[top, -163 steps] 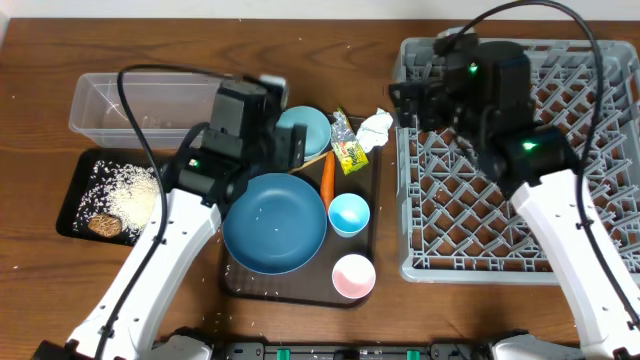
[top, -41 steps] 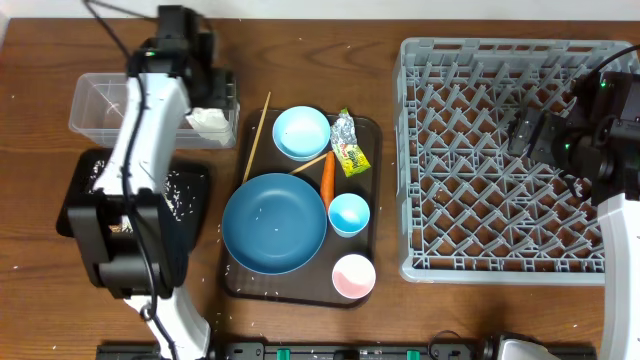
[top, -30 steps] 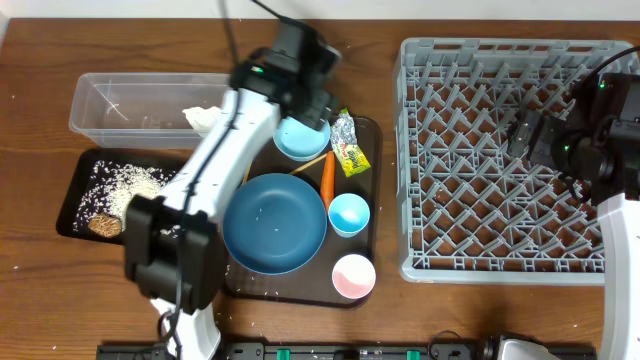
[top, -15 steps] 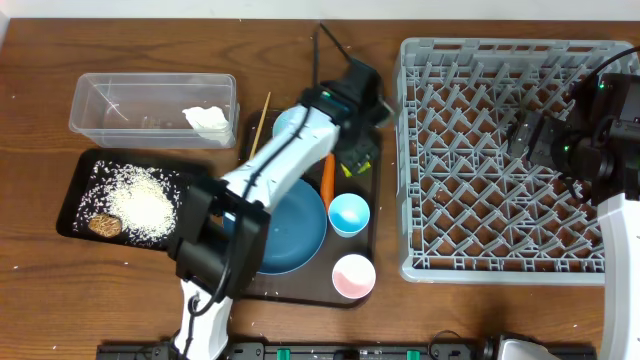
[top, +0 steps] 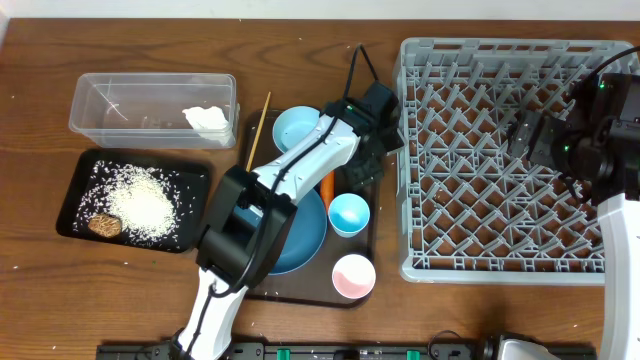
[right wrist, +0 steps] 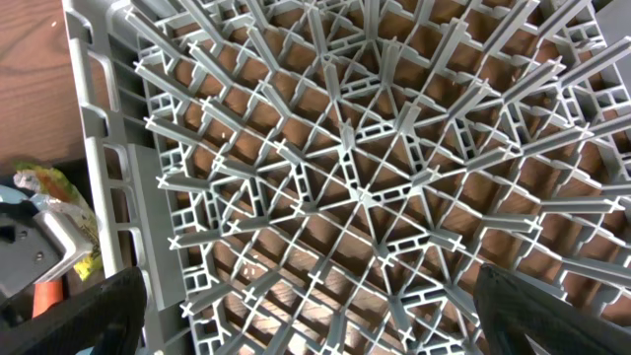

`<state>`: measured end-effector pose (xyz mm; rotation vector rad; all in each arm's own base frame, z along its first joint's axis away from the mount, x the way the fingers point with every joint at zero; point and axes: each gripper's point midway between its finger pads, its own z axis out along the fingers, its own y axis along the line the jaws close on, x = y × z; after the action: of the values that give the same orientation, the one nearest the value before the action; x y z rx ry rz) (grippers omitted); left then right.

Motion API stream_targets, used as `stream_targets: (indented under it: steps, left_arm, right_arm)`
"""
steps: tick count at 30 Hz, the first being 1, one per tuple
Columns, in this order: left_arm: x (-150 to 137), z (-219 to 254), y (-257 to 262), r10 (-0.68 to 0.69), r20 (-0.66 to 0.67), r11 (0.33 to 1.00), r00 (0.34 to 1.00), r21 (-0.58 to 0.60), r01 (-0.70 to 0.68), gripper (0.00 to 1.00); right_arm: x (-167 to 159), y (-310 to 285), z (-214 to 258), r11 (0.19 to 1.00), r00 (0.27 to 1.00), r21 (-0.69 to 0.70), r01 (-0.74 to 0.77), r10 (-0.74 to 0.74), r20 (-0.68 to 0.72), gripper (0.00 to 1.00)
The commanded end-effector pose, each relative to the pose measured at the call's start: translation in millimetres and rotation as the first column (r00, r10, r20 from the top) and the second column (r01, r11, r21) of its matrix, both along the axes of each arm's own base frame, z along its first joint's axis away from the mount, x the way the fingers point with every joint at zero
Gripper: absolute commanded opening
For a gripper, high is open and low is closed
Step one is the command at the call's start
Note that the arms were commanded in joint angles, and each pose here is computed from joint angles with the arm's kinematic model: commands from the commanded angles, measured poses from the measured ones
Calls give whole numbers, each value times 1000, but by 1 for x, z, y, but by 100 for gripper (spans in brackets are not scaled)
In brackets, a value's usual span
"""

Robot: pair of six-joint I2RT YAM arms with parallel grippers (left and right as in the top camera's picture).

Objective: Sort waste into correct bins and load items into the dishwasher rack
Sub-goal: 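Move the left gripper to the snack wrapper and grasp it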

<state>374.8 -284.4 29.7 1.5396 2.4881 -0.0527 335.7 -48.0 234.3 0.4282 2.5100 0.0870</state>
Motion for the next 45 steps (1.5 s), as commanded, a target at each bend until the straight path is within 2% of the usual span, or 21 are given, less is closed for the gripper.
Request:
stream_targets:
  steps: [1, 16, 19, 23, 32, 44, 45]
  left_arm:
    - [7, -7, 2, -19, 23, 1000, 1000, 14, 18, 77]
    - [9, -47, 1, -32, -11, 999, 999, 42, 33, 75]
    - [7, -55, 2, -32, -23, 998, 999, 51, 33, 65]
    - [7, -57, 2, -32, -27, 998, 999, 54, 33, 43]
    - [11, -51, 4, -26, -2, 998, 1000, 63, 26, 6]
    - [16, -27, 5, 7, 40, 999, 999, 52, -9, 6]
    - [15, -28, 6, 7, 35, 998, 999, 56, -9, 17]
  right_arm:
    - [0, -4, 6, 1000, 1000, -14, 9, -9, 15, 99]
    - [-1, -4, 5, 1000, 1000, -13, 8, -8, 10, 99]
    - [-1, -4, 5, 1000, 1000, -13, 8, -8, 7, 99]
    - [-1, -4, 5, 1000, 1000, -13, 8, -8, 7, 99]
    - [-1, -4, 5, 1000, 1000, -13, 8, -8, 7, 99]
    - [-2, -4, 4, 1000, 1000, -14, 6, -6, 3, 99]
    - [-2, -4, 4, 1000, 1000, -14, 6, -6, 3, 99]
